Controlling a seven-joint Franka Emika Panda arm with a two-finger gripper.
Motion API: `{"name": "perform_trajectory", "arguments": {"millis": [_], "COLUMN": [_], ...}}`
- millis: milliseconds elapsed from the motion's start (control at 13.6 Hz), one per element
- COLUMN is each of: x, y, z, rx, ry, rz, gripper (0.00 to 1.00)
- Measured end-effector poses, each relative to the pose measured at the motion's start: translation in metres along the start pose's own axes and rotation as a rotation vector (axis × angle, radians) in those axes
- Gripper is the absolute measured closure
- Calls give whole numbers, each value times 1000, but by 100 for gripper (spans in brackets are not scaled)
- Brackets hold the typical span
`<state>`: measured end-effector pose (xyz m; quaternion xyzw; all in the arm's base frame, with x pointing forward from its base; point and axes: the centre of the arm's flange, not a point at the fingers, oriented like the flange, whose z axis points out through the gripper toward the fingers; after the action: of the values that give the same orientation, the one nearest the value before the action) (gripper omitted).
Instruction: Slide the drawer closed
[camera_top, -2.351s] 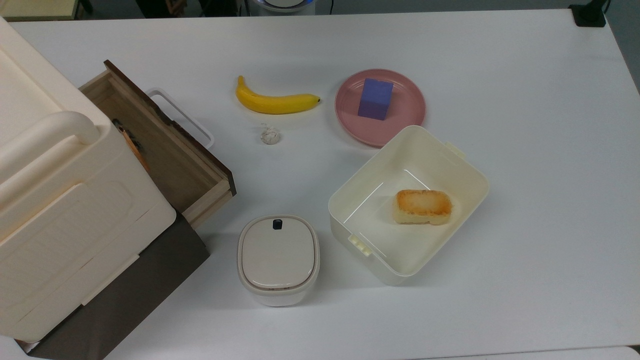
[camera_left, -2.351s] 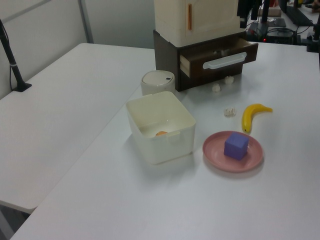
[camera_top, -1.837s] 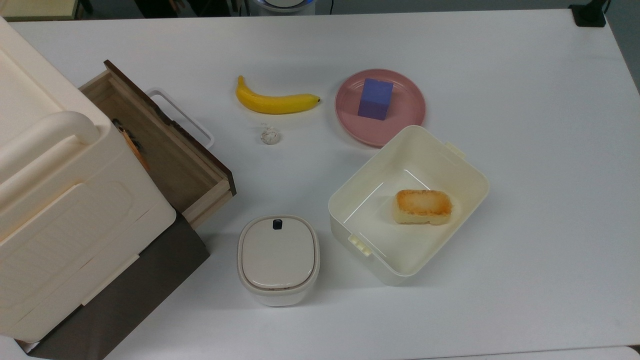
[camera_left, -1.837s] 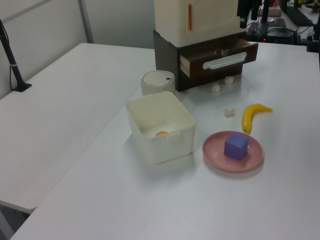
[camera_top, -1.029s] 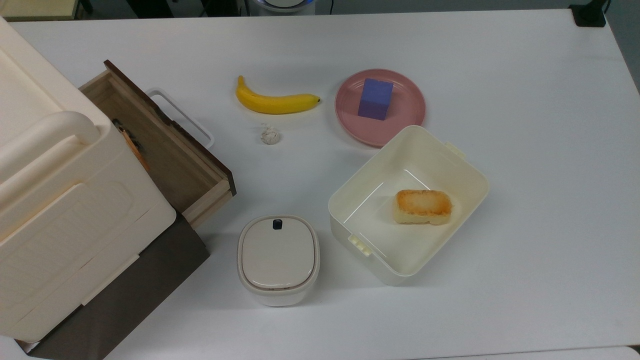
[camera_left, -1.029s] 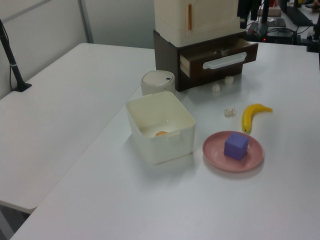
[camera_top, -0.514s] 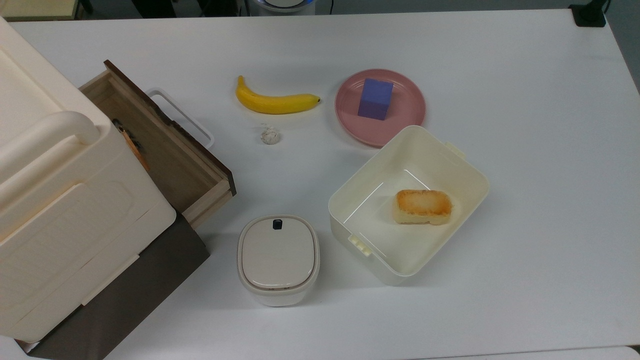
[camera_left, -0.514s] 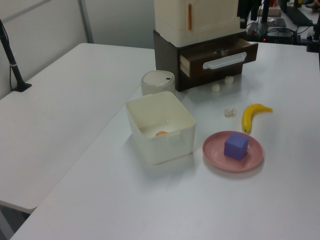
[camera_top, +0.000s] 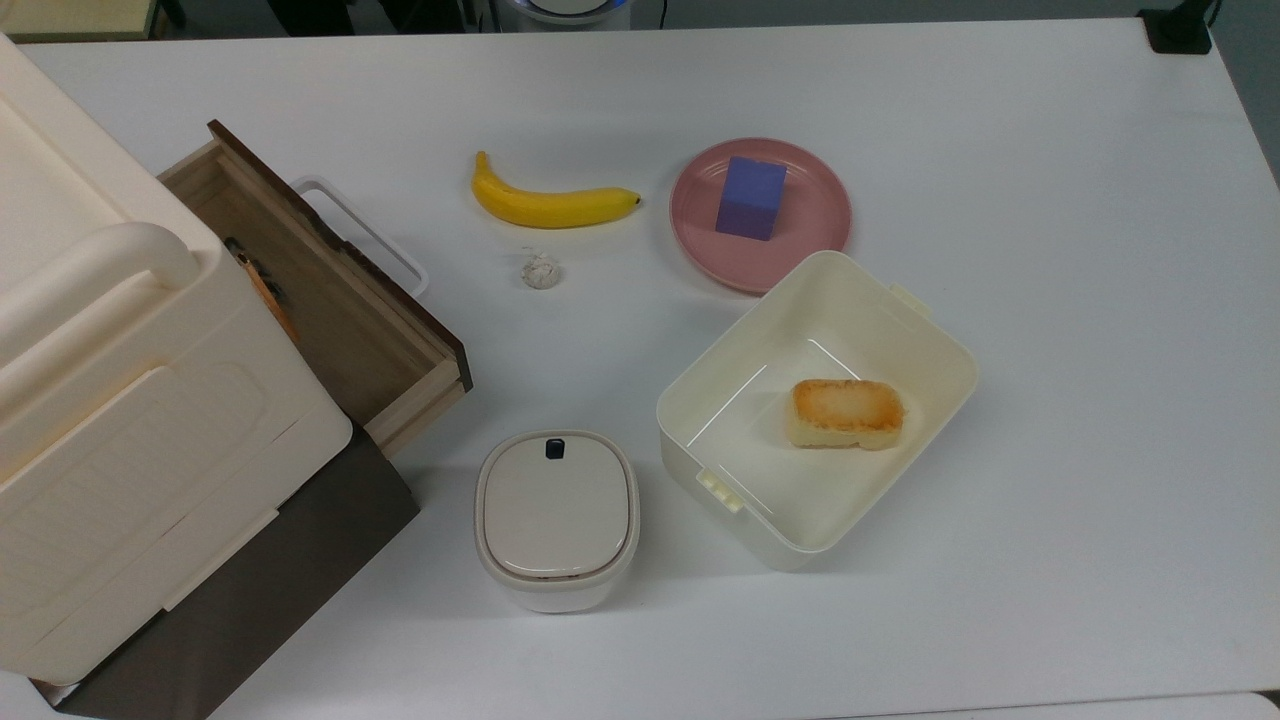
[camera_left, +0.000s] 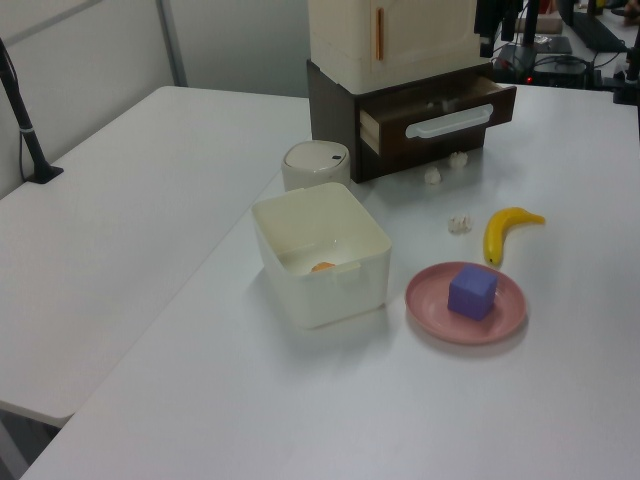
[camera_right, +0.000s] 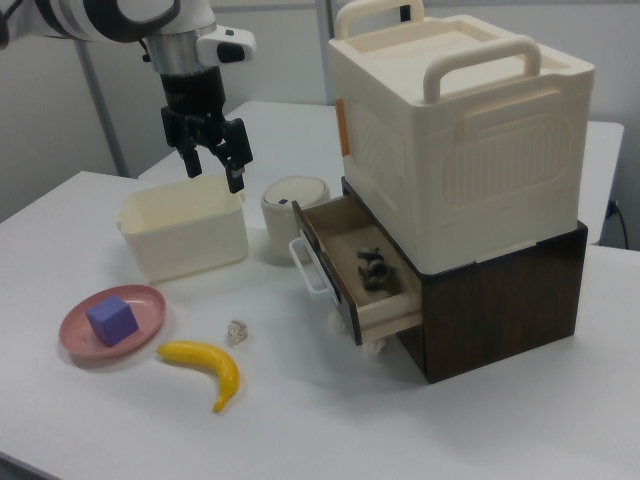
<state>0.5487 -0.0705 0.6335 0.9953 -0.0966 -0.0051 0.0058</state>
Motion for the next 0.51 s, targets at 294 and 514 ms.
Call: {"name": "perform_trajectory", "arguments": {"millis": [294, 514], "x": [0, 1], "y": [0, 2], "z": [5, 30], "rx": [-1, -6], "ry": [-10, -63], "rz": [3, 20], "gripper": [0, 4]}}
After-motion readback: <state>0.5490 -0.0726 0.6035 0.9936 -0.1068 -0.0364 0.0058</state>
